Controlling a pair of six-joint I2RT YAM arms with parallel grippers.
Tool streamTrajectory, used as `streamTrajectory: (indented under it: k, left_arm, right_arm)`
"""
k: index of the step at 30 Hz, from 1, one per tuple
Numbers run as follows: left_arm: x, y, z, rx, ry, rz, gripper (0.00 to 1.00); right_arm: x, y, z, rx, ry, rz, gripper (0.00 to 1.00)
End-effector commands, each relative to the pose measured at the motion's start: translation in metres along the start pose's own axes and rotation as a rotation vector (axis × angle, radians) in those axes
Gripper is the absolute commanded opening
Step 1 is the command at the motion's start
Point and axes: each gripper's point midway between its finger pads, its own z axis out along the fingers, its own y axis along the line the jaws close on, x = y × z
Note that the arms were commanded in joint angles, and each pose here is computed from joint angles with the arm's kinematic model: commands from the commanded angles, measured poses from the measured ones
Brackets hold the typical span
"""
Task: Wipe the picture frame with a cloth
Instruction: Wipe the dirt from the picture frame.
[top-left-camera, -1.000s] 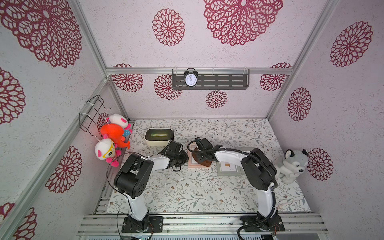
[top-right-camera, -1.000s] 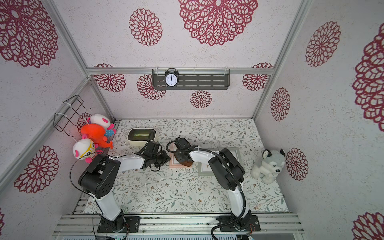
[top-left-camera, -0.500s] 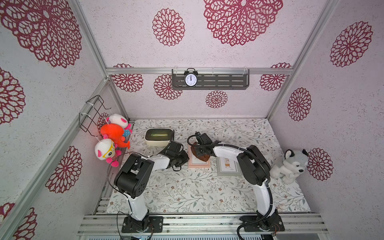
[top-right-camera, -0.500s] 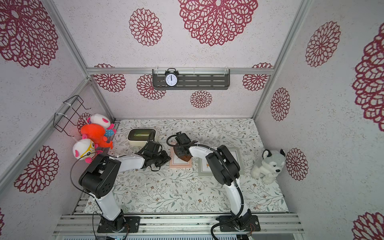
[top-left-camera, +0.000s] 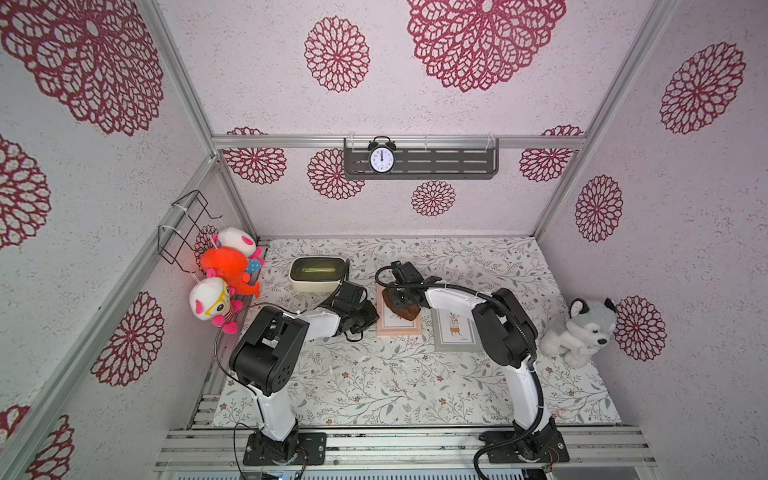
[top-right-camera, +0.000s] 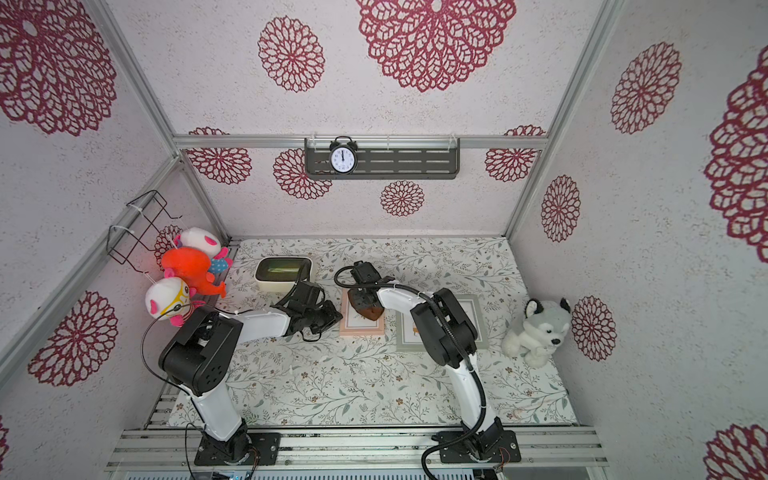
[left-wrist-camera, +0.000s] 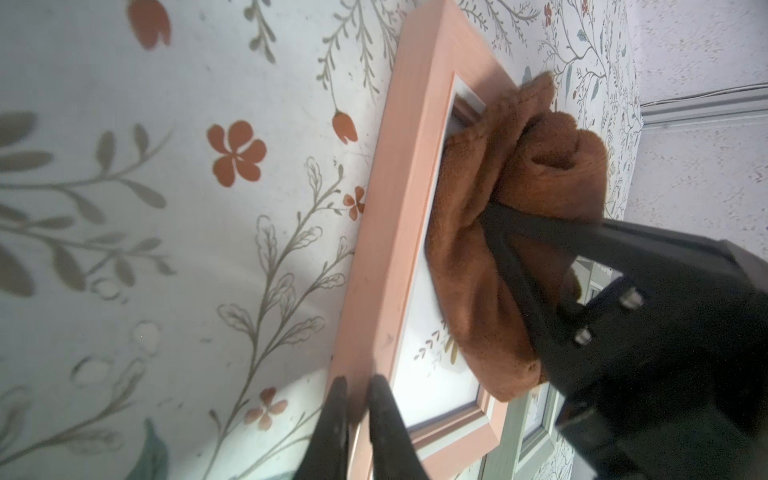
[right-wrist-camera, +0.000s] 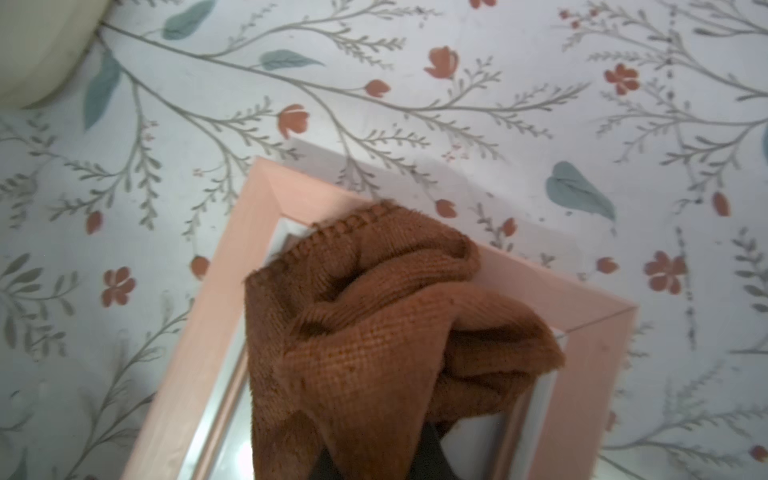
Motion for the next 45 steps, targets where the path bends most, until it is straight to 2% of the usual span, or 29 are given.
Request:
streamTrajectory:
  k: [1,4,8,12,15,17,20,24,26,28,31,34,37,40,45]
  left_arm:
    - [0.054,0.079,0.012,-0.271,0.166,-0.049,0.13]
    - [0.054,0.078,0.011,-0.271,0.168,-0.043,0.13]
    - [0.052,0.077,0.011,-0.273,0.162,-0.041,0.13]
    - [0.052,0.077,0.011,-0.275,0.163,-0.041,0.13]
    - [0.053,0.078,0.012,-0.277,0.166,-0.042,0.13]
    - [0.054,0.078,0.012,-0.275,0.169,-0.042,0.13]
    - [0.053,0.077,0.011,-0.273,0.168,-0.038,0.13]
    - [0.052,0.076,0.011,-0.272,0.164,-0.034,0.13]
    - [0.051,0.075,0.012,-0.272,0.163,-0.035,0.13]
    - [0.051,0.075,0.012,-0.273,0.162,-0.034,0.13]
    - [0.051,0.076,0.013,-0.277,0.163,-0.035,0.13]
    - [0.052,0.077,0.013,-0.276,0.169,-0.037,0.13]
    - [0.052,0.076,0.011,-0.274,0.164,-0.034,0.13]
    - [0.052,0.074,0.01,-0.267,0.161,-0.026,0.13]
    - [0.05,0.072,0.008,-0.261,0.153,-0.023,0.13]
  right_arm:
    - [0.105,0.003,-0.007,-0.011,0.281,-0.016,0.0]
    - [0.082,-0.038,-0.02,0.069,0.235,0.007,0.0]
    - [0.047,-0.068,0.005,0.159,0.203,0.037,0.0]
    - [0.052,-0.031,0.029,0.079,0.224,0.058,0.0]
    - [0.079,0.005,0.019,-0.024,0.255,0.044,0.0]
    - [0.096,0.009,0.004,-0.054,0.271,0.038,0.0]
    - [0.094,-0.024,-0.014,0.019,0.258,0.025,0.0]
    - [0.057,-0.074,-0.008,0.147,0.213,0.057,0.0]
    - [0.044,-0.064,0.008,0.13,0.207,0.051,0.0]
    - [0.044,-0.034,0.023,0.066,0.211,0.045,0.0]
    - [0.061,0.018,0.034,-0.044,0.234,0.028,0.0]
    - [0.085,0.03,0.022,-0.074,0.259,0.036,0.0]
    - [0.101,0.003,-0.006,-0.039,0.251,0.056,0.0]
    - [0.102,-0.035,-0.034,0.018,0.218,0.067,0.0]
    - [0.062,-0.098,-0.045,0.171,0.144,0.143,0.0]
